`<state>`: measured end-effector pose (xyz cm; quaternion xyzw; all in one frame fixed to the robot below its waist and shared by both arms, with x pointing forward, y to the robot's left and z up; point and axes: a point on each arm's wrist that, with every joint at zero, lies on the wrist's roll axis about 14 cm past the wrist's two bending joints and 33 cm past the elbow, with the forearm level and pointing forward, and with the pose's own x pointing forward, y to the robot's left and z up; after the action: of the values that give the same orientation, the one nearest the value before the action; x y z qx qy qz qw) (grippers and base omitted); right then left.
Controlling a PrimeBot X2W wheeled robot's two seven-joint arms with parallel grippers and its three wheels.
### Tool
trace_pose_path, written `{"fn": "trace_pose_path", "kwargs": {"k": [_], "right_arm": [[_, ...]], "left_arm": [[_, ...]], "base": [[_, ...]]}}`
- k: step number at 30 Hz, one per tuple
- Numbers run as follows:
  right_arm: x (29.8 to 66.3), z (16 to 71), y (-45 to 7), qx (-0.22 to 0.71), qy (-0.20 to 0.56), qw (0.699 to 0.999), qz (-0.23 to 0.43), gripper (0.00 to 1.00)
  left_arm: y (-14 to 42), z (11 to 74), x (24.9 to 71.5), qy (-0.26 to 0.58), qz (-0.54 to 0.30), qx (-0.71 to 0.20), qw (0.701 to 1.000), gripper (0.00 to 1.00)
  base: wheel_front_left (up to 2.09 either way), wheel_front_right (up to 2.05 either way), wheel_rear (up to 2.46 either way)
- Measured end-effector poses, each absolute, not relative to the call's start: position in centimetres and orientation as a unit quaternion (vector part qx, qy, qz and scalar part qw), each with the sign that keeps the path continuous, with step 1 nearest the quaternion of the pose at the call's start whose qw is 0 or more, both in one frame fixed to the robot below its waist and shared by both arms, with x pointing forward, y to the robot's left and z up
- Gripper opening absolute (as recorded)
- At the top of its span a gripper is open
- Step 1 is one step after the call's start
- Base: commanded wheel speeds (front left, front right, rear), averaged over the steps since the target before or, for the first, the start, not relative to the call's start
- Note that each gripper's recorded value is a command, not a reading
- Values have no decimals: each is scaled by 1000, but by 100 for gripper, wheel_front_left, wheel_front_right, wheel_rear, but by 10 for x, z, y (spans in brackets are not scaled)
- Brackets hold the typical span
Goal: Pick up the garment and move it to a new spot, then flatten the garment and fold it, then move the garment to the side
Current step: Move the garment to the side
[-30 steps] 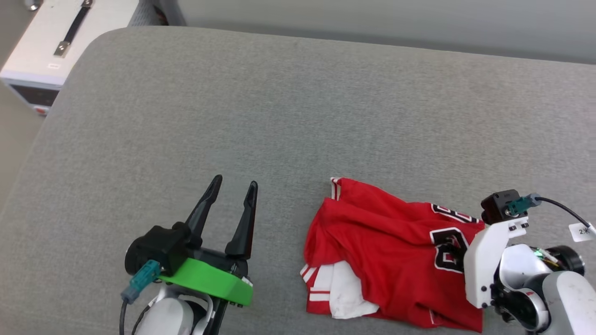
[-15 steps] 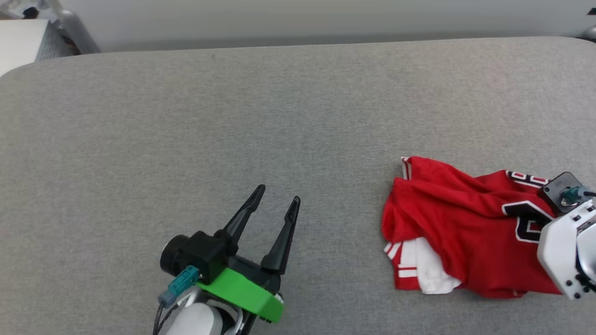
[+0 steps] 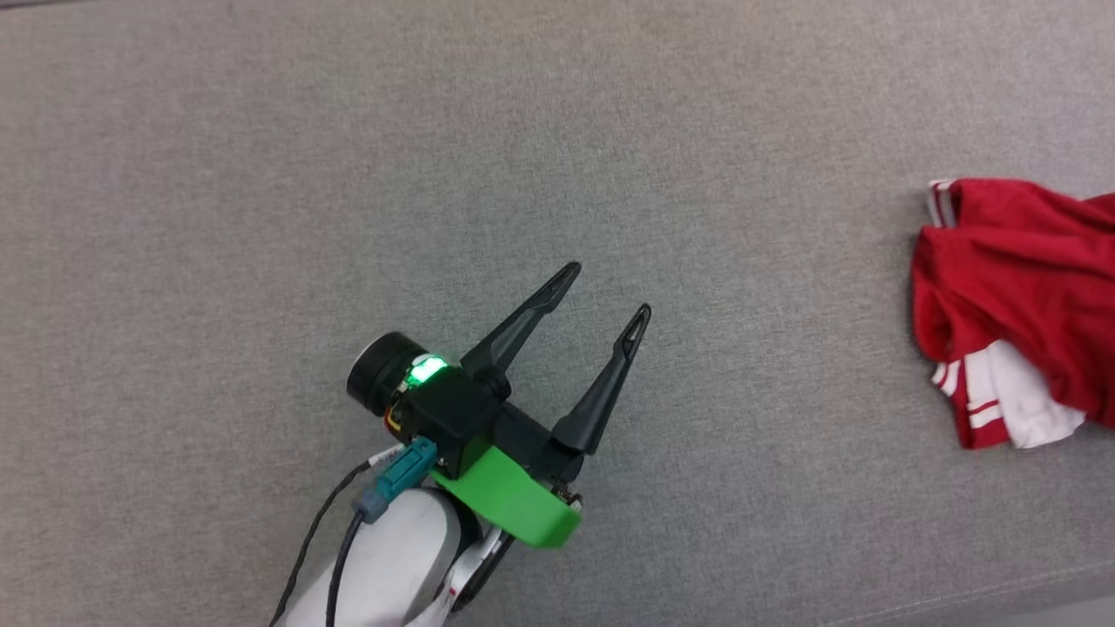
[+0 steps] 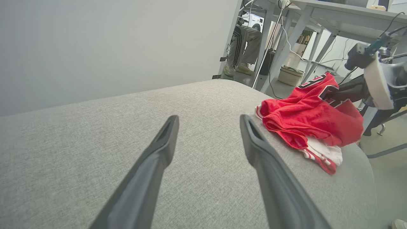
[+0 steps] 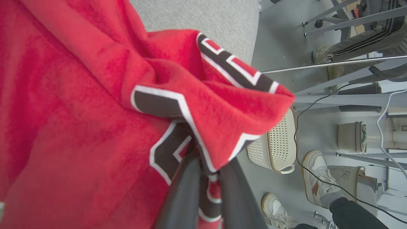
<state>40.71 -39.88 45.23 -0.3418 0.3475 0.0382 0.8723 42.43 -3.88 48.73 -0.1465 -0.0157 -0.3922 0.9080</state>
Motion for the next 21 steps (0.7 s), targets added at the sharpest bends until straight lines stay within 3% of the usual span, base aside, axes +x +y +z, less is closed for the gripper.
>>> {"fn": "trace_pose_path", "kwargs": {"k": [8,19,20,21], "right_arm": [[428,444,-471,-360,364,857,-63,0],[447,423,-492,-376,374,842,-96,0],[450,422,-490,-374,370,845,-97,35],[453,420,-488,-376,366,846,-95,79]], "left_arm": [[-51,460,443,-6,-416,-155,896,100],[-46,442,455,3,-404,-167,899,100],[-44,441,455,4,-402,-166,900,100],[-43,441,456,5,-400,-165,901,100]], "base": [[0,0,0],[0,0,0],[0,0,0],[0,0,0]]}}
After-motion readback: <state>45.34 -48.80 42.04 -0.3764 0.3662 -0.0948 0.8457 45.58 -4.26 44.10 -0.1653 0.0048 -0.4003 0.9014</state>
